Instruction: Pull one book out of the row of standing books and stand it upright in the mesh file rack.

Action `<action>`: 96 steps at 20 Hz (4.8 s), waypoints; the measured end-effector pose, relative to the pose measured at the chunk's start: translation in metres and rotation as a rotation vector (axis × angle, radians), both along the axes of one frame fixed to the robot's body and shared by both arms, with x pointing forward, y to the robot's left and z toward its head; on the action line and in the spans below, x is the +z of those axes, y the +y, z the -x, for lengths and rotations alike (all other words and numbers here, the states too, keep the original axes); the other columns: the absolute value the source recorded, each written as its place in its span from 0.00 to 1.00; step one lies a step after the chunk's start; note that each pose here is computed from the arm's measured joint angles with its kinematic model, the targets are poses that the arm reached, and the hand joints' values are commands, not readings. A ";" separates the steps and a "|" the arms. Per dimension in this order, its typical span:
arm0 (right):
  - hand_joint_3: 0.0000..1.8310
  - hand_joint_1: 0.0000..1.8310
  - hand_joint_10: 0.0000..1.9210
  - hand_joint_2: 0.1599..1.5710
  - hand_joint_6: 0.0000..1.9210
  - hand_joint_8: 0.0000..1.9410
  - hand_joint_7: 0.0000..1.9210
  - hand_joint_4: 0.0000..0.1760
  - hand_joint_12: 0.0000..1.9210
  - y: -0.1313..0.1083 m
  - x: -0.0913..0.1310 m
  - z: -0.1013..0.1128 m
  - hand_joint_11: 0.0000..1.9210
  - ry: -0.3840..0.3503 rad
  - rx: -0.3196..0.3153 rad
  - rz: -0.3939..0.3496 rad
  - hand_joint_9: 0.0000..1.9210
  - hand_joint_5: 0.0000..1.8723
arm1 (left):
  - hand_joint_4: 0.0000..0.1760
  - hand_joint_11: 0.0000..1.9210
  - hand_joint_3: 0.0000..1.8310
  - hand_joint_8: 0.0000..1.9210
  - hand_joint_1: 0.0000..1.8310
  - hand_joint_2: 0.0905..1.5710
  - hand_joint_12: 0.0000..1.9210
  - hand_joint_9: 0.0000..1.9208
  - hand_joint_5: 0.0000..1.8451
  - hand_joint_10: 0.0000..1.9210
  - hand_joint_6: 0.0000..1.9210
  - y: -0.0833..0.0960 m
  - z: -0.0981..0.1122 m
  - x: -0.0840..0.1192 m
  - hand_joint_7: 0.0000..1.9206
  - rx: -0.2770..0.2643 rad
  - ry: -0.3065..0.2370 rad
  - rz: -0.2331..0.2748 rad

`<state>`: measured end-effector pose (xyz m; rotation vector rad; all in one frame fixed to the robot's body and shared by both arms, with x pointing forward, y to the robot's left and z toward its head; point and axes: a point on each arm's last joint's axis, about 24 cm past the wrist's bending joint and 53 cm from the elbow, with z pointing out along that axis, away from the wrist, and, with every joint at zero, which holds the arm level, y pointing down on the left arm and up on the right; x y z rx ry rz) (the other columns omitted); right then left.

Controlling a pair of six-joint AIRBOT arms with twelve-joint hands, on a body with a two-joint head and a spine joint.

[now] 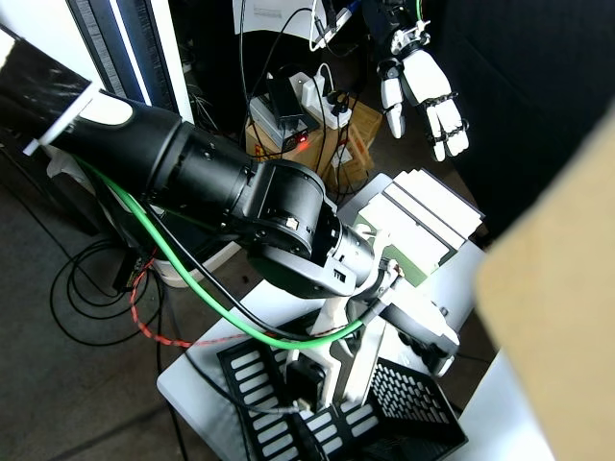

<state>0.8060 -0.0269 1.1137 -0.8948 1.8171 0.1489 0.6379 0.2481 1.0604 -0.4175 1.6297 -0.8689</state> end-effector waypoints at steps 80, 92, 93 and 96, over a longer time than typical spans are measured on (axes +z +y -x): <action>0.00 0.14 0.00 0.79 0.00 0.00 0.00 0.00 0.01 -0.201 0.115 0.208 0.00 0.089 -0.049 -1.612 0.01 0.00 | 0.41 0.00 0.00 0.00 0.17 0.90 0.03 0.00 0.00 0.00 0.00 0.003 0.031 0.098 0.00 -0.068 -0.269 0.262; 0.00 0.23 0.01 0.75 0.00 0.00 0.00 0.00 0.17 -0.208 0.102 0.209 0.00 0.090 -0.107 -1.608 0.03 0.00 | 0.45 0.00 0.00 0.00 0.09 0.89 0.12 0.03 0.00 0.01 0.00 -0.008 0.033 0.125 0.00 -0.123 -0.357 0.298; 0.00 0.24 0.00 0.74 0.00 0.00 0.00 0.08 0.14 -0.206 0.102 0.210 0.00 0.089 -0.102 -1.602 0.02 0.00 | 0.49 0.00 0.00 0.00 0.09 0.89 0.10 0.02 0.00 0.00 0.00 -0.008 0.033 0.127 0.00 -0.123 -0.362 0.301; 0.00 0.24 0.01 0.75 0.00 0.00 0.00 0.15 0.00 -0.207 0.098 0.211 0.00 0.090 -0.112 -1.601 0.00 0.00 | 0.35 0.00 0.00 0.00 0.10 0.87 0.04 0.01 0.00 0.00 0.00 -0.009 0.032 0.124 0.00 -0.123 -0.358 0.304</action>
